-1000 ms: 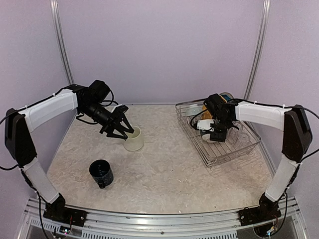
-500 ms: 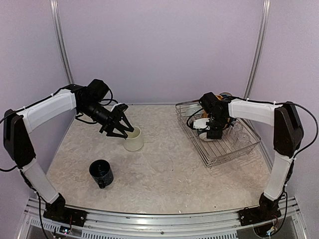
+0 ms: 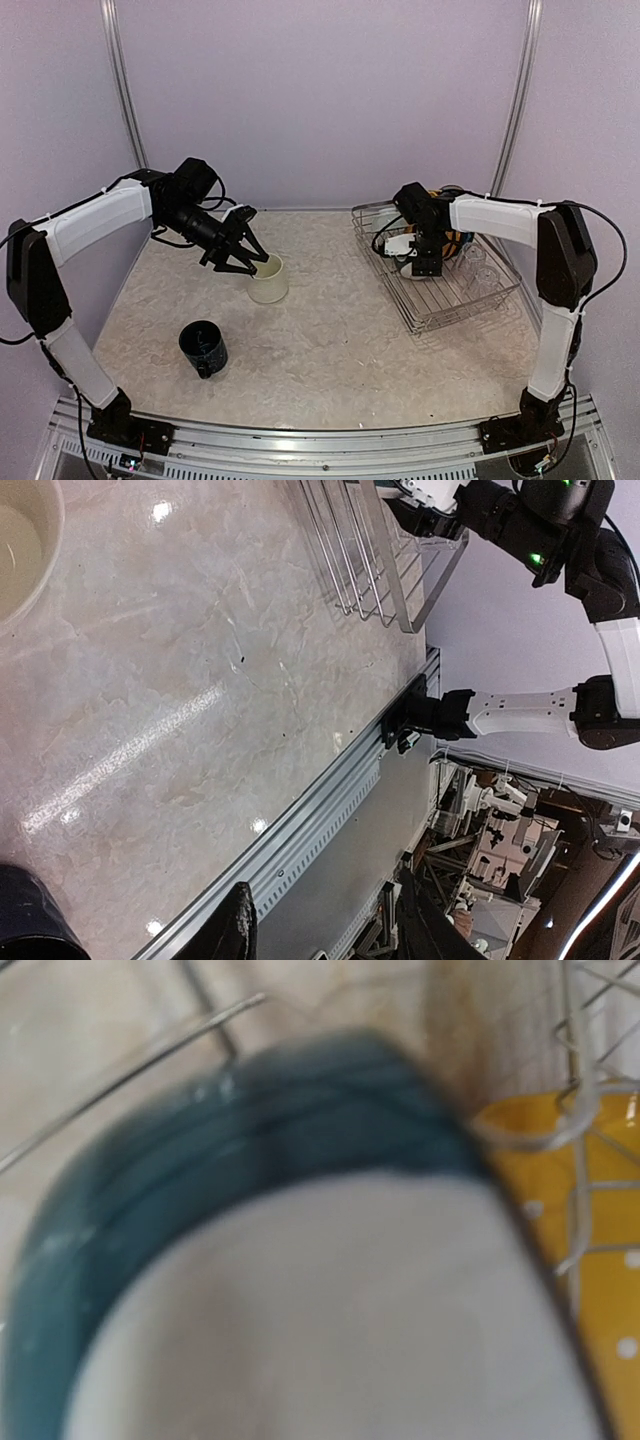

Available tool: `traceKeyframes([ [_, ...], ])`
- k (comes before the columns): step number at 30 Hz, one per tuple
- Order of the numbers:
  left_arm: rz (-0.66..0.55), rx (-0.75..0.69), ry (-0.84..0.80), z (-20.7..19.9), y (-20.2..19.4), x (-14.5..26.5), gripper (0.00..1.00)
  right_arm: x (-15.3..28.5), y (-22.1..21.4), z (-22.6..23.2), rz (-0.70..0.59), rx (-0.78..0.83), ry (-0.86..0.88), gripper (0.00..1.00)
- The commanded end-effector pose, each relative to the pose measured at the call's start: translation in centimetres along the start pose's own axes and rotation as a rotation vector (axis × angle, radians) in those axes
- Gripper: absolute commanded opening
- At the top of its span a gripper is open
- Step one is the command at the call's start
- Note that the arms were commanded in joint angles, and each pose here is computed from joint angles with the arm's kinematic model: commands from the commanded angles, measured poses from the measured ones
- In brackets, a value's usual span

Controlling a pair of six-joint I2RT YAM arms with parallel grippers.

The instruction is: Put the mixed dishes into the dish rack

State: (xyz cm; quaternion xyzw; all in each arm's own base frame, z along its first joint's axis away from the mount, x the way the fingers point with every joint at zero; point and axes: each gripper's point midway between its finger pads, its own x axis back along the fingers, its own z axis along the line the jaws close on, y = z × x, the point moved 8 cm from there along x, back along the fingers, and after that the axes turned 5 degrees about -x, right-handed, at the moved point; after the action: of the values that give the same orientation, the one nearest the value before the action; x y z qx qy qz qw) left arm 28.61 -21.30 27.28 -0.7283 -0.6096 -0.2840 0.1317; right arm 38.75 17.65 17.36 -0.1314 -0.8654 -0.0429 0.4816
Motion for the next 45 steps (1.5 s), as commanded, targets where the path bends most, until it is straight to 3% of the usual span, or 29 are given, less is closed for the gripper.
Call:
traceKeyframes([
  [1, 0.000, 0.007, -0.015, 0.4, 0.1, -0.1, 0.45, -0.6, 1.3, -2.1, -0.052, -0.070, -0.086, 0.85],
  [5, 0.000, 0.011, -0.017, 0.4, 0.1, -0.1, 0.45, -0.4, 1.4, -2.4, -0.058, -0.070, -0.101, 0.90],
  [8, -0.001, 0.012, -0.021, 0.4, 0.2, -0.1, 0.45, -0.1, 1.4, -2.7, -0.059, -0.070, -0.123, 1.00],
  [45, 0.002, 0.029, -0.024, 0.6, 0.9, -0.5, 0.44, 4.6, 0.7, -5.4, -0.103, -0.101, -0.217, 1.00],
])
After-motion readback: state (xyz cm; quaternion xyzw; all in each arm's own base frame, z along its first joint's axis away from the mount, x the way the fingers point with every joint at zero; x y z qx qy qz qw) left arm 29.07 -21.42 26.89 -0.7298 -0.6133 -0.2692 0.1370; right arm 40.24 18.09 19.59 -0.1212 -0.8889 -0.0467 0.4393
